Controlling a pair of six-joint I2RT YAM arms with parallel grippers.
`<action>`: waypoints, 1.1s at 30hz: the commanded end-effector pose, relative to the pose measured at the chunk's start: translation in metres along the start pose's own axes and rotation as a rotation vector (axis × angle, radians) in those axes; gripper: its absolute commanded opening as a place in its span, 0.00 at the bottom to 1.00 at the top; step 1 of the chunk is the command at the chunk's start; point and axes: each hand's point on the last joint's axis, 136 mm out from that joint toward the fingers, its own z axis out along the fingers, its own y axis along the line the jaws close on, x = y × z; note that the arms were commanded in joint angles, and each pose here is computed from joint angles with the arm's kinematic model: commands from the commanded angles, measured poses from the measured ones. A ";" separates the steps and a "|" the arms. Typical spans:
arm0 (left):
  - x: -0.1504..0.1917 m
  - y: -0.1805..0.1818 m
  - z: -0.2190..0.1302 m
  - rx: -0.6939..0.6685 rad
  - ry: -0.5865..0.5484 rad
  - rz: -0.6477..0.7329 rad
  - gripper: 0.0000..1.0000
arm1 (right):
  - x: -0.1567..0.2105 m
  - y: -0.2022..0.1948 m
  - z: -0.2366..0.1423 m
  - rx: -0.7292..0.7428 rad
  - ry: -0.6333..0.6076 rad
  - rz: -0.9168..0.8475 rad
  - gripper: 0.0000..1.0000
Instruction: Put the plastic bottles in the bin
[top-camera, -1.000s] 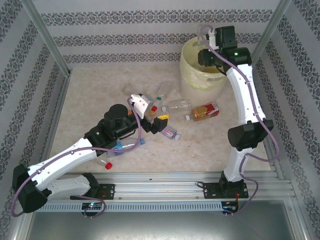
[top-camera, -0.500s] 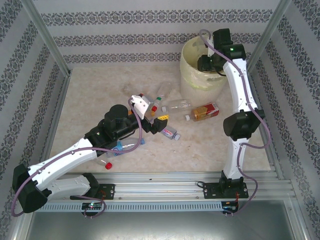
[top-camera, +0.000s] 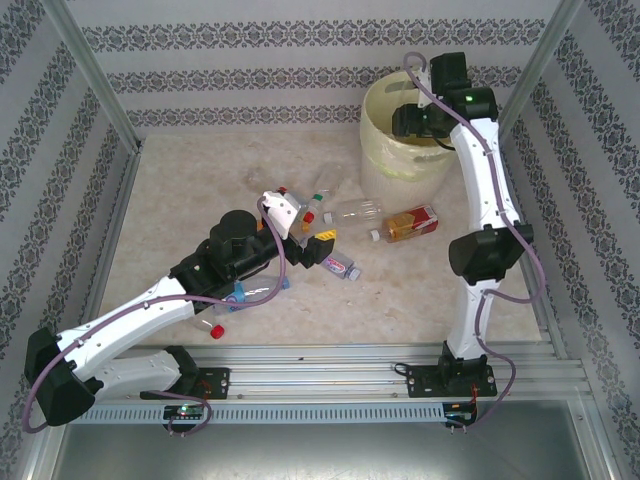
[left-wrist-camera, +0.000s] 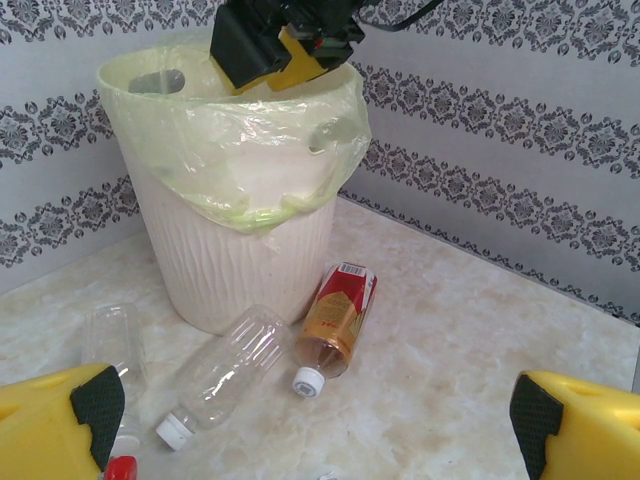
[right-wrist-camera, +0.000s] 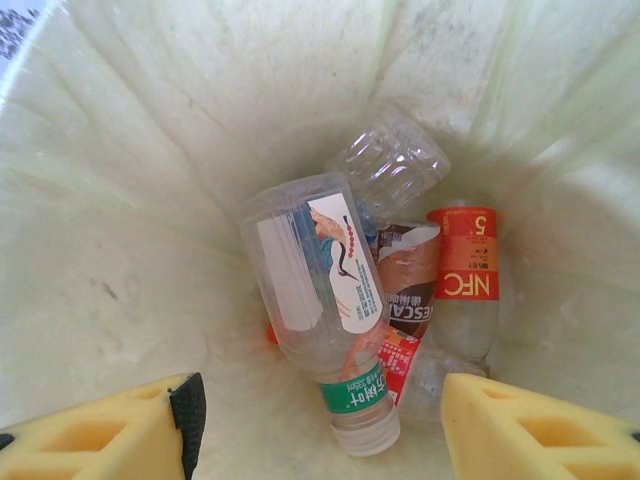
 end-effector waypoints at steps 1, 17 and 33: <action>0.000 0.008 -0.001 -0.031 0.001 0.023 1.00 | -0.019 0.004 -0.046 0.001 -0.131 -0.005 0.65; 0.026 -0.017 0.000 0.107 0.123 0.134 1.00 | 0.055 0.002 -0.115 -0.039 -0.313 0.149 0.72; 0.038 -0.032 0.002 0.152 0.151 0.192 1.00 | 0.171 -0.017 -0.046 -0.146 -0.234 0.545 0.82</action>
